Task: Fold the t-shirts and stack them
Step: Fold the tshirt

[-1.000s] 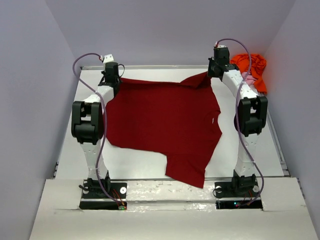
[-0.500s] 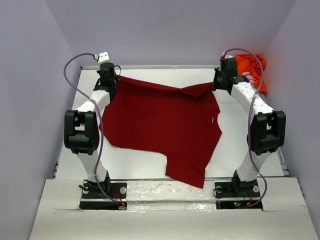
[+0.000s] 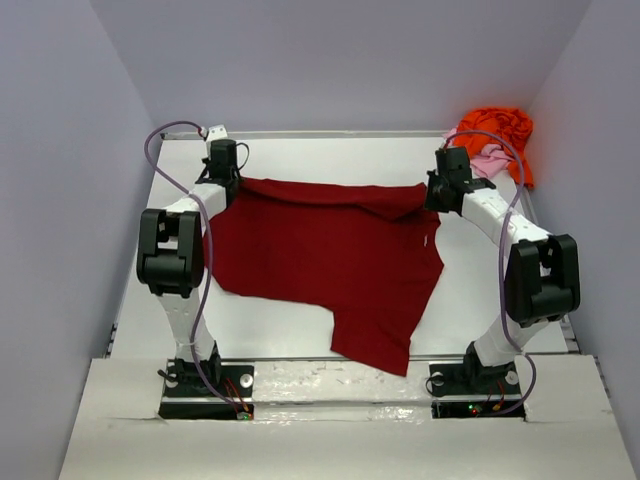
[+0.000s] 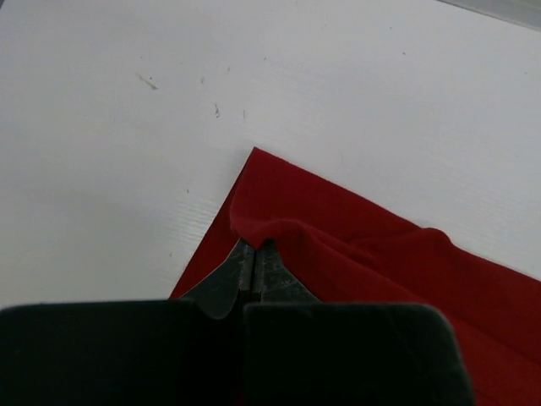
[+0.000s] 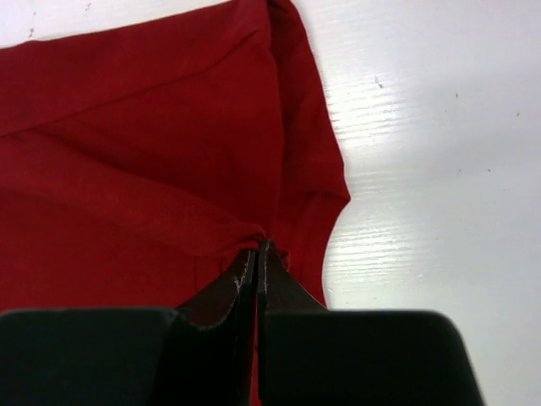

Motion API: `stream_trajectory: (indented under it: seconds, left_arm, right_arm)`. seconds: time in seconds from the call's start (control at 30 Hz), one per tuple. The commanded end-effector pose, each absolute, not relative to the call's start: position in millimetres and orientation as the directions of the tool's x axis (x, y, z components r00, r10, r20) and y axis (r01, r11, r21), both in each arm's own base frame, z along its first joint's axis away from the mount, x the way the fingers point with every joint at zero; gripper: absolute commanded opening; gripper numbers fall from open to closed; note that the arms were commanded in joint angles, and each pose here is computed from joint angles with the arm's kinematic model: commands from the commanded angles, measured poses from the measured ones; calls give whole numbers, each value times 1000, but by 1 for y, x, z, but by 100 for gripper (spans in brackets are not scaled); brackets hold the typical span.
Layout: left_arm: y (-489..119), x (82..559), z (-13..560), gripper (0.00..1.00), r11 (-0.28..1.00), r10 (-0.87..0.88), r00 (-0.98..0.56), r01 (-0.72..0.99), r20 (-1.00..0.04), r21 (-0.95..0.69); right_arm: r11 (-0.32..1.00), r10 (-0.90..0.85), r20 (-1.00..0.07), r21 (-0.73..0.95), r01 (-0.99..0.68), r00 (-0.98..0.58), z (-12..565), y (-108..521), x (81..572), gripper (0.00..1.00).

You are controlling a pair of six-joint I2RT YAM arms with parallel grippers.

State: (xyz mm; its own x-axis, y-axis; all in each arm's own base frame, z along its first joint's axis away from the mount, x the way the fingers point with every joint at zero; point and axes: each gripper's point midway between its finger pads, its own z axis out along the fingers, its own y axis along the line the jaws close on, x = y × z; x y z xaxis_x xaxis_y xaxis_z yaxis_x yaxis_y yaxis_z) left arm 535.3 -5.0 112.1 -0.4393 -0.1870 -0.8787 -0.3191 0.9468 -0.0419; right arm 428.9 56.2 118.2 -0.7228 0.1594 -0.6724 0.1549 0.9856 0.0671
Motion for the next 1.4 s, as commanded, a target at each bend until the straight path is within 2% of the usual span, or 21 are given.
stream_trajectory:
  seconds: [0.0, 0.13, 0.33, 0.47, 0.5, 0.57, 0.6, 0.7, 0.73, 0.77, 0.83, 0.97, 1.07, 1.3, 1.37]
  left_arm:
    - [0, 535, 121, 0, 931, -204, -421, -361, -884, -43]
    - [8, 526, 98, 0, 916, -209, -499, -401, -841, 10]
    - [17, 516, 88, 0, 900, -219, -536, -433, -815, 43]
    - [29, 515, 83, 0, 870, -283, -568, -491, -773, 43]
    - [31, 515, 81, 10, 866, -295, -572, -499, -765, 39]
    - [38, 512, 83, 33, 850, -317, -568, -525, -759, 37]
    - [44, 510, 92, 50, 841, -323, -549, -540, -771, 32]
    - [47, 510, 118, 70, 831, -334, -489, -557, -806, -7]
    - [46, 511, 124, 73, 832, -339, -474, -555, -812, -23]
    - [43, 512, 131, 77, 833, -351, -460, -551, -816, -48]
    - [40, 513, 149, 81, 839, -361, -430, -538, -828, -87]
    - [19, 512, 176, 82, 862, -399, -398, -469, -826, -191]
    - [-21, 509, 185, 82, 904, -395, -435, -343, -809, -257]
    - [-106, 477, 220, 83, 968, -246, -427, -154, -870, -198]
    - [-129, 471, 236, 83, 973, -229, -442, -74, -867, -220]
  right_arm:
    - [980, 181, -711, 69, 189, -679, 130, 51, 425, 0]
    - [976, 197, -703, 73, 206, -684, 126, 50, 417, 0]
    - [974, 212, -667, 86, 209, -714, 111, 52, 403, 0]
    - [976, 207, -651, 84, 202, -731, 108, 53, 397, 0]
    - [974, 210, -647, 74, 213, -733, 108, 50, 396, 17]
    - [973, 209, -647, 67, 219, -733, 111, 48, 394, 32]
    - [971, 211, -657, 58, 231, -724, 115, 45, 393, 42]
    - [971, 205, -666, 48, 234, -717, 119, 42, 392, 51]
    - [971, 205, -666, 48, 234, -717, 120, 42, 392, 60]
    - [971, 207, -663, 49, 234, -719, 123, 43, 392, 60]
    - [975, 200, -666, 63, 212, -719, 127, 50, 391, 61]
    - [985, 170, -689, 91, 149, -704, 139, 68, 387, 61]
    - [993, 114, -697, 106, 55, -708, 144, 97, 394, 61]
    - [993, 48, -680, 111, -38, -731, 134, 131, 413, 60]
    - [995, 39, -641, 95, -29, -766, 107, 134, 423, 59]
